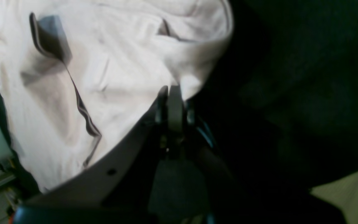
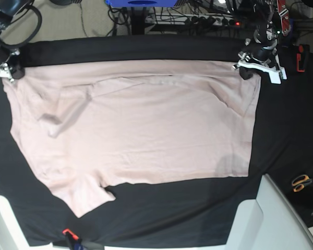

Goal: Fold the T-shirt properly
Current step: 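Pull the held edge toward the robot to smooth the shirt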

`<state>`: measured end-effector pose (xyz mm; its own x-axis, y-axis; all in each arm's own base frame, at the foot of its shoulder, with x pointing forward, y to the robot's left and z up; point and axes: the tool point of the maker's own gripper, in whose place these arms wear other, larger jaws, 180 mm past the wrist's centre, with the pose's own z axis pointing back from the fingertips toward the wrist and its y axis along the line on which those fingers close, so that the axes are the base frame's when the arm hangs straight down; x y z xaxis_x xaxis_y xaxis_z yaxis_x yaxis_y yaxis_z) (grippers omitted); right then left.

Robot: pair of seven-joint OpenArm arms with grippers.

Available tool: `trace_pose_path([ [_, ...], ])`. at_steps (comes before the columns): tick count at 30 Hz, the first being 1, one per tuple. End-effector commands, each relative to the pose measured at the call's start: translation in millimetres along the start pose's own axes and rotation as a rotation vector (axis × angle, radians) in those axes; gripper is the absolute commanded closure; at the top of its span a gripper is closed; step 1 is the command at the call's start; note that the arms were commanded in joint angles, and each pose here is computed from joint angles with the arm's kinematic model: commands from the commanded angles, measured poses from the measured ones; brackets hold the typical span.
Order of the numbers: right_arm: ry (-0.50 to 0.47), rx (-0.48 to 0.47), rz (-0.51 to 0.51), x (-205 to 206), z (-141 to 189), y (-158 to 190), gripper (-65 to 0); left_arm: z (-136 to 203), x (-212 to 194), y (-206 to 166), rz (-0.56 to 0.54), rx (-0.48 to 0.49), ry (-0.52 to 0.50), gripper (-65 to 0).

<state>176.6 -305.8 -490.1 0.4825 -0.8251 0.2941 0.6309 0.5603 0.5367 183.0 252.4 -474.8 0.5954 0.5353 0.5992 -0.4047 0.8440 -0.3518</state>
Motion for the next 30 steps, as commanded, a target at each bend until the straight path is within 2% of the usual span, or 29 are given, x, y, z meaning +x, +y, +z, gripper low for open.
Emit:
trace_pose_path([
  [1,-0.049,0.009,0.025,15.2,6.6,3.6,-0.2,3.9,9.3,0.8,-0.011,-0.001,-0.033,0.0],
  [5,-0.050,0.005,0.037,12.5,10.8,3.9,-0.2,5.7,5.3,2.8,-0.010,0.003,-0.025,0.0],
  [14,-0.022,-0.045,0.033,-3.7,20.9,-19.9,-0.2,15.4,-12.6,14.8,-0.012,0.029,0.014,0.0],
  [26,-0.018,-0.050,0.036,-5.0,22.0,-22.2,-0.2,24.5,-27.8,24.3,-0.009,0.050,0.046,0.0],
  [30,-0.023,-0.047,0.042,-0.9,21.7,-20.3,-0.2,30.7,-20.0,37.2,0.027,0.090,-0.012,0.0],
])
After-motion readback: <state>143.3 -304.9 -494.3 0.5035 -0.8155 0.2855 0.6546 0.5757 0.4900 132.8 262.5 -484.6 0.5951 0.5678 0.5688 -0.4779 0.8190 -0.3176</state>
